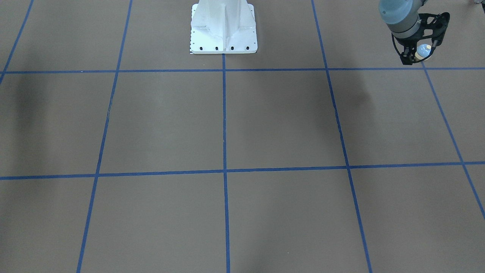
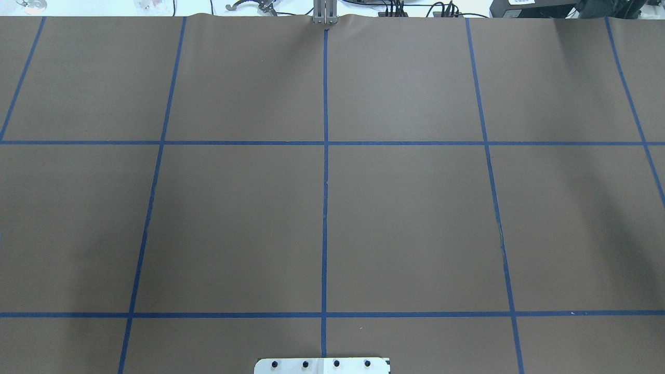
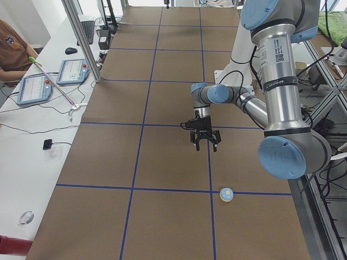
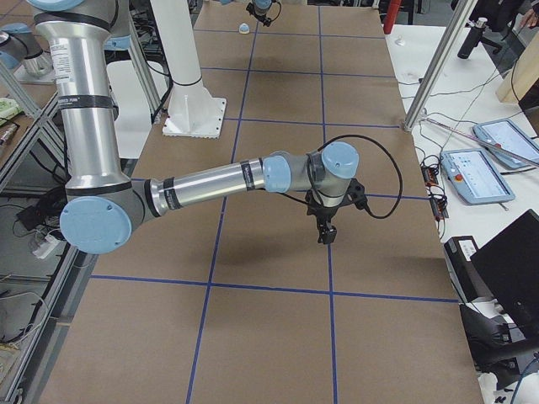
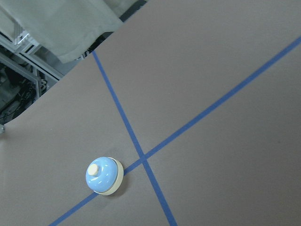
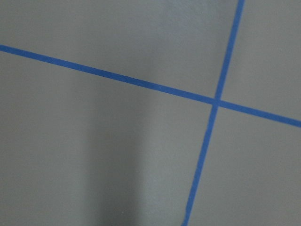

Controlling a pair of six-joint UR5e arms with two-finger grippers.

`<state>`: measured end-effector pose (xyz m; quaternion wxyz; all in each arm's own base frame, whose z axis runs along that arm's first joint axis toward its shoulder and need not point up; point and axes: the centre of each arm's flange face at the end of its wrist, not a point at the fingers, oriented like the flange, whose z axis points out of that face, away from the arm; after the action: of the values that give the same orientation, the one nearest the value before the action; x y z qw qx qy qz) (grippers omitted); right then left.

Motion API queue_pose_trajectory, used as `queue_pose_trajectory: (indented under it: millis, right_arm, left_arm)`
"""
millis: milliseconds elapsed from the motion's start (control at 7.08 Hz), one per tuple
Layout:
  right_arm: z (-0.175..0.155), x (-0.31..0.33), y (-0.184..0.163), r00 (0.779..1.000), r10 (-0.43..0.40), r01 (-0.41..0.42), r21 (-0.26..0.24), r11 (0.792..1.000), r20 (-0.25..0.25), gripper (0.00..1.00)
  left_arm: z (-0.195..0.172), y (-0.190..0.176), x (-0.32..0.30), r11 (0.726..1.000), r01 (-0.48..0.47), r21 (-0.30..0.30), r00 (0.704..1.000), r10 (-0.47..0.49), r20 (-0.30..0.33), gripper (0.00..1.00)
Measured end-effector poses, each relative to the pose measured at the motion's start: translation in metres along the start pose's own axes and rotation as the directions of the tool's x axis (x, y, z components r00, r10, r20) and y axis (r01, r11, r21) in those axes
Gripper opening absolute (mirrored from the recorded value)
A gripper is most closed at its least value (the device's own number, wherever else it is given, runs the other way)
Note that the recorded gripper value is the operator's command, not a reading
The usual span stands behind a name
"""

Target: Place and press bell with both arms

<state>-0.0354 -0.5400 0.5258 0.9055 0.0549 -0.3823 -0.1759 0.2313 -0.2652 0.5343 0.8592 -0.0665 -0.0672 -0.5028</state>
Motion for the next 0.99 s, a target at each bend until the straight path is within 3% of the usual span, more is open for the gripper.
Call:
queue_pose_trajectory:
  millis: [282,424,706,988]
  right_arm:
    - [-0.003,-0.056,-0.052,0.998,-0.057,0.058,0.015,0.998,-0.027,1.00]
    - [0.000,-0.071,-0.061,0.997,-0.071,0.072,0.015,0.997,-0.031,1.00]
    - [0.004,-0.085,-0.067,0.995,-0.097,0.098,0.026,0.995,-0.020,1.00]
    - [0.006,-0.102,-0.075,0.995,-0.098,0.098,0.037,0.995,-0.007,1.00]
  left_arm:
    - [0.053,-0.003,0.000,0.985,0.151,0.079,0.983,-0.158,0.090,1.00]
    - [0.075,-0.004,0.000,0.963,0.241,0.120,0.960,-0.255,0.117,1.00]
    - [0.107,0.000,-0.003,0.904,0.380,0.197,0.903,-0.409,0.134,1.00]
    - [0.135,0.012,-0.003,0.852,0.466,0.240,0.856,-0.503,0.122,1.00]
